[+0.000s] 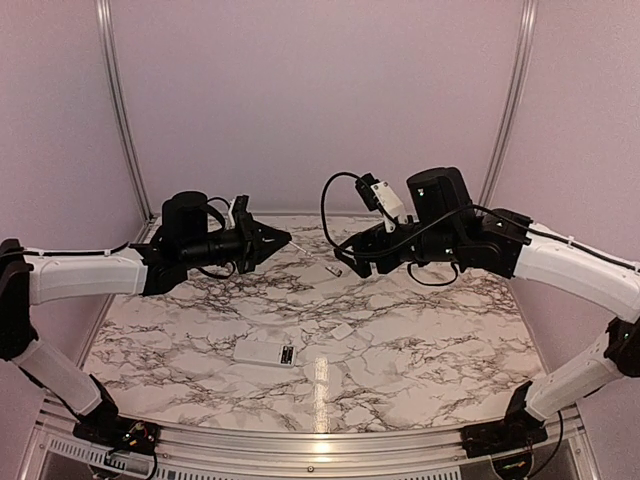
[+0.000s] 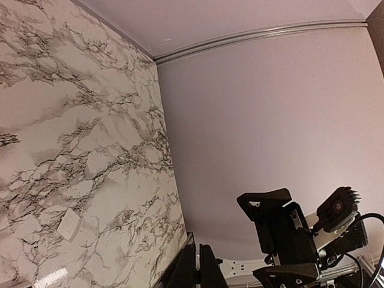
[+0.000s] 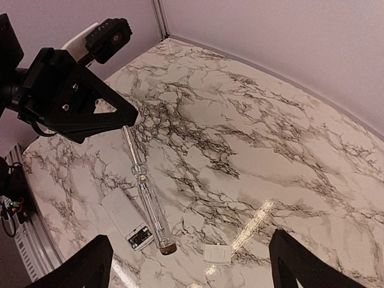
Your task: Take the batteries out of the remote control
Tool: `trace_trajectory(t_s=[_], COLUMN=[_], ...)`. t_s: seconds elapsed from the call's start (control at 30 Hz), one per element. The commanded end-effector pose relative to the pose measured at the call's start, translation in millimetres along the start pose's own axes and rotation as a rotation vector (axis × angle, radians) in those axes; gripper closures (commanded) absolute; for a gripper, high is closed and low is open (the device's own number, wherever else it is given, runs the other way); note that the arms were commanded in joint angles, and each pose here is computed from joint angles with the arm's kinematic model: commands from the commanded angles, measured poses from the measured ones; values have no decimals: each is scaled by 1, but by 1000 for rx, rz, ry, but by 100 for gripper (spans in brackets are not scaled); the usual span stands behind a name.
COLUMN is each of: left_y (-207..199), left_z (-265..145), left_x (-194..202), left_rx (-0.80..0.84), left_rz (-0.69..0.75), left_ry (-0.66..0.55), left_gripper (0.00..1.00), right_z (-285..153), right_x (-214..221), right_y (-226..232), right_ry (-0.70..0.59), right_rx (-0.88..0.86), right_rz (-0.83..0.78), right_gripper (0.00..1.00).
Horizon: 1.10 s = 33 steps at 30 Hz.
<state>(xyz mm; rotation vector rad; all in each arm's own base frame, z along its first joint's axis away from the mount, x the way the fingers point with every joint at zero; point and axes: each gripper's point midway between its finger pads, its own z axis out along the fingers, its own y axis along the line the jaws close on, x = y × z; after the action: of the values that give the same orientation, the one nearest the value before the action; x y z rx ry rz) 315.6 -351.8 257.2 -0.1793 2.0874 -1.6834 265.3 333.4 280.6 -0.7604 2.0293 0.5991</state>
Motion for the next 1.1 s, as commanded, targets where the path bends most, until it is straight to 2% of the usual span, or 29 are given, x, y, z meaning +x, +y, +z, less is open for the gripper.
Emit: trace_trajectory(t_s=[0.0, 0.3, 0.57, 0.83, 1.07], left_y=[-36, -54, -64, -72, -81], left_z=[-12, -29, -39, -49, -51], left_x=[-7, -10, -12, -14, -17], left_rx=[123, 218, 259, 318, 381], left_rz=[42, 27, 26, 9, 7], left_ry=[-52, -104, -136, -169, -183], left_gripper=[100, 100, 100, 100, 100], right_z=[-14, -29, -44, -44, -31], right_x=[-22, -47, -62, -67, -71], right_y=[12, 4, -4, 4, 9], right_ry=[-78, -193, -275, -295, -271], right_rx=[-142, -310, -422, -507, -598], right_rz=[145, 431, 554, 615, 746], right_gripper=[10, 10, 10, 10, 17])
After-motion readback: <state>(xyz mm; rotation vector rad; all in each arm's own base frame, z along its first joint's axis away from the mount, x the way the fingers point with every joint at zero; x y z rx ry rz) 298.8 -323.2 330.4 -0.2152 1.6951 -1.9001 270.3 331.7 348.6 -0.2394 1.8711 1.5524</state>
